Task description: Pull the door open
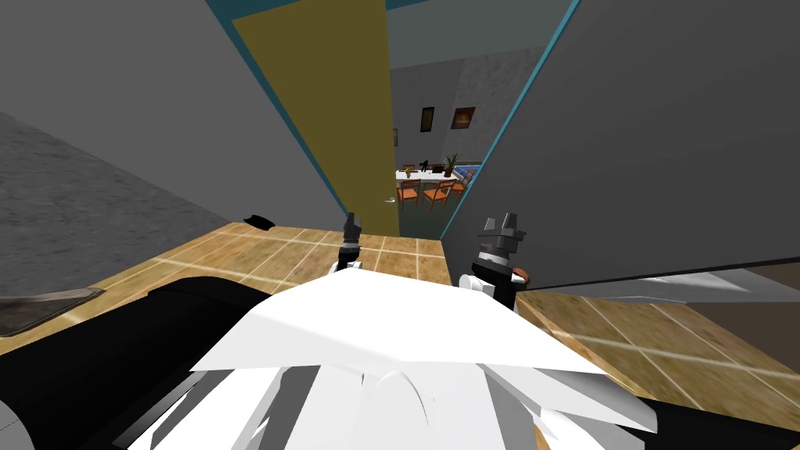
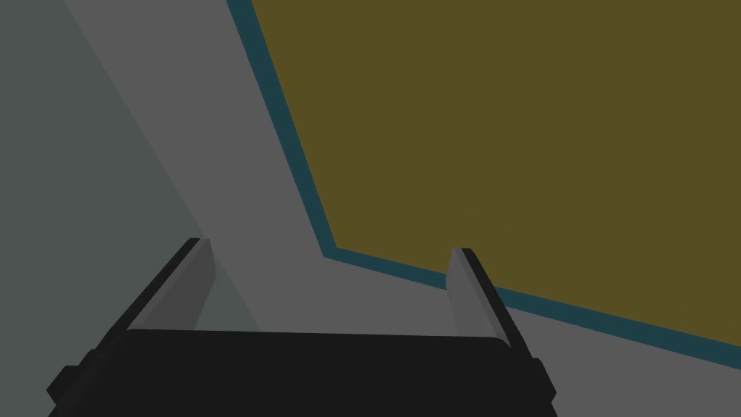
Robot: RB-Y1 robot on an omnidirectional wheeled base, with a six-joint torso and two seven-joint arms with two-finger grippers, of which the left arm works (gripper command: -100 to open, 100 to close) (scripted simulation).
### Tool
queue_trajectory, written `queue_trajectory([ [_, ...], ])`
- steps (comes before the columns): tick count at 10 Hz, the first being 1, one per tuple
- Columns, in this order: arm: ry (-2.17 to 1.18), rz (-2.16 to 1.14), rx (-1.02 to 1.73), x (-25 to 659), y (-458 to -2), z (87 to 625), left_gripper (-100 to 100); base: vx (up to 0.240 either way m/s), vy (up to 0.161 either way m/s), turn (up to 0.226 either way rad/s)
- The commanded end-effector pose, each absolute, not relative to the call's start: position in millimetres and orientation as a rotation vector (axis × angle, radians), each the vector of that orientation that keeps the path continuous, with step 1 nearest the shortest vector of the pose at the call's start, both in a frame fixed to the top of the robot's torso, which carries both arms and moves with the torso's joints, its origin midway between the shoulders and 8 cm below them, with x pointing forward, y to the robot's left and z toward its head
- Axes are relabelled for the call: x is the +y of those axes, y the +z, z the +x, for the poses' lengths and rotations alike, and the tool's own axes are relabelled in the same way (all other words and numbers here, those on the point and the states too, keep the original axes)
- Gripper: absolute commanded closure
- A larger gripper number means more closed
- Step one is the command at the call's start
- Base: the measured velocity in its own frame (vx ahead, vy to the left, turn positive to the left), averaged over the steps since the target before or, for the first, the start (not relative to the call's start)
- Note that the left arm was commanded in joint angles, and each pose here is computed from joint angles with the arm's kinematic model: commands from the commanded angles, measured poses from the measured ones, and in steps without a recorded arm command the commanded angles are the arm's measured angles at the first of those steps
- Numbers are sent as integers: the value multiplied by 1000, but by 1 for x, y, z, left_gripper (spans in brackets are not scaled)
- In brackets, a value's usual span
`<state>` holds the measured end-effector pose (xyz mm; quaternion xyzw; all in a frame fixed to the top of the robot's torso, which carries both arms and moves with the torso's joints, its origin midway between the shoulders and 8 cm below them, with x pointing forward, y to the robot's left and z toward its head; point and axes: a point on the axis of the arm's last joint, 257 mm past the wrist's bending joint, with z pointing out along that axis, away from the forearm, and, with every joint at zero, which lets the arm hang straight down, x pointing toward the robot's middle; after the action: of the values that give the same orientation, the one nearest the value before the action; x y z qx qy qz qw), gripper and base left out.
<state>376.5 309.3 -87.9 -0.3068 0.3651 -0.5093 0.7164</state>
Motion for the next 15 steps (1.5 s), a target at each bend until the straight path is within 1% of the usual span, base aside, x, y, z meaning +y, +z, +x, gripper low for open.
queue_trajectory([
  [1,-1131,-700,823,312,-99,380,-100,97,0,-50],
  [15,-1135,-892,932,342,-207,400,-100,94,3,-45],
])
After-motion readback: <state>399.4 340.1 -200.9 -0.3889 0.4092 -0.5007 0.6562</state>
